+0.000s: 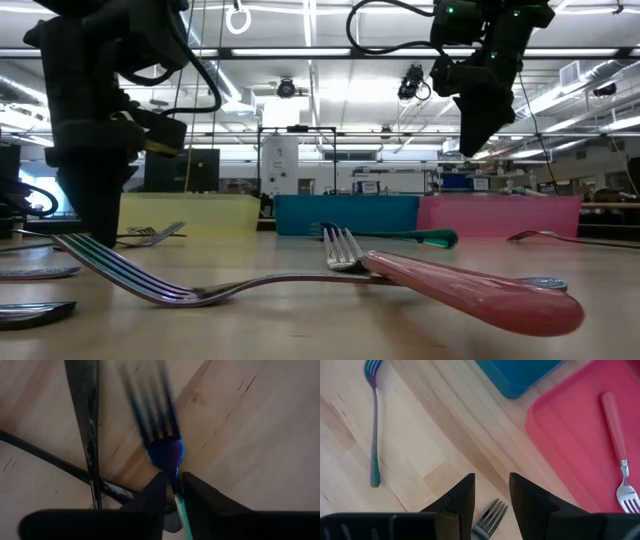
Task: Sort silverware by color (type)
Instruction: Put the blue fork into the yellow bin, then put the black fork into the blue bin
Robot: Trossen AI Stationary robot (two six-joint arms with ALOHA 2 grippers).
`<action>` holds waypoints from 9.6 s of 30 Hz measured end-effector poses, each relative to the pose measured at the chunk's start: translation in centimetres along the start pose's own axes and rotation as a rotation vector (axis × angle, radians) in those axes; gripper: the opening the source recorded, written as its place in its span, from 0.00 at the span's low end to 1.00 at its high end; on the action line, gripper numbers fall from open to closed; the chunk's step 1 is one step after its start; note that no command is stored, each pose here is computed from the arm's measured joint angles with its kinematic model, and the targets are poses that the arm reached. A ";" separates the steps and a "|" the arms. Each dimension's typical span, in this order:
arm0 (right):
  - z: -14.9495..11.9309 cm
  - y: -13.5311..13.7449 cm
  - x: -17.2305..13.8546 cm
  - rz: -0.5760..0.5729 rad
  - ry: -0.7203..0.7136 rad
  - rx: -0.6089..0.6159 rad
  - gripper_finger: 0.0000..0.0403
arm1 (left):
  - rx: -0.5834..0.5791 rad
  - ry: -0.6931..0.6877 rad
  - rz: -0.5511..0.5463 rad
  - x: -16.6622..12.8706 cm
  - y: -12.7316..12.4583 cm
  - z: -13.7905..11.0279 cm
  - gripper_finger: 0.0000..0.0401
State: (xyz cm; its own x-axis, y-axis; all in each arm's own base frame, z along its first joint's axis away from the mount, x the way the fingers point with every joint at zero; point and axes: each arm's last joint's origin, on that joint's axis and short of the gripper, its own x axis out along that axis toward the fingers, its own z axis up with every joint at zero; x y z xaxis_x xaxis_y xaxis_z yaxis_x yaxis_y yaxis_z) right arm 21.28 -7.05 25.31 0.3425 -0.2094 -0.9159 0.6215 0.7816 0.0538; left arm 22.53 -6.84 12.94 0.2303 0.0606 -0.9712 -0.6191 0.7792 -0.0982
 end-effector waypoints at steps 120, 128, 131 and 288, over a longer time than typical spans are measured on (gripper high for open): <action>-9.1 3.1 4.9 -0.109 0.225 0.393 0.32 | 0.571 0.066 -0.126 -8.9 8.4 16.8 0.22; -10.8 2.7 6.7 -0.086 0.230 0.452 0.32 | 0.659 0.073 -0.154 -8.9 4.6 15.3 0.22; -11.1 2.7 7.1 -0.066 0.224 0.464 0.32 | 0.692 0.076 -0.161 -8.9 3.7 14.8 0.22; 11.3 -1.8 5.1 0.182 -0.607 -0.386 0.24 | 0.327 0.238 -0.068 -5.2 11.6 14.2 0.22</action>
State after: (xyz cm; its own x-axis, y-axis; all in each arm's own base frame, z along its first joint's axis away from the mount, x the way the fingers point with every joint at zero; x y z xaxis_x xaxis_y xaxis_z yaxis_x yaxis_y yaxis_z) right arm 29.88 -16.22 25.02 0.8151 -0.2574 -0.5190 0.2642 0.9625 -0.0624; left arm 24.82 10.76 19.90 0.0586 -0.1144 -0.9917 -0.3285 0.9359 -0.1274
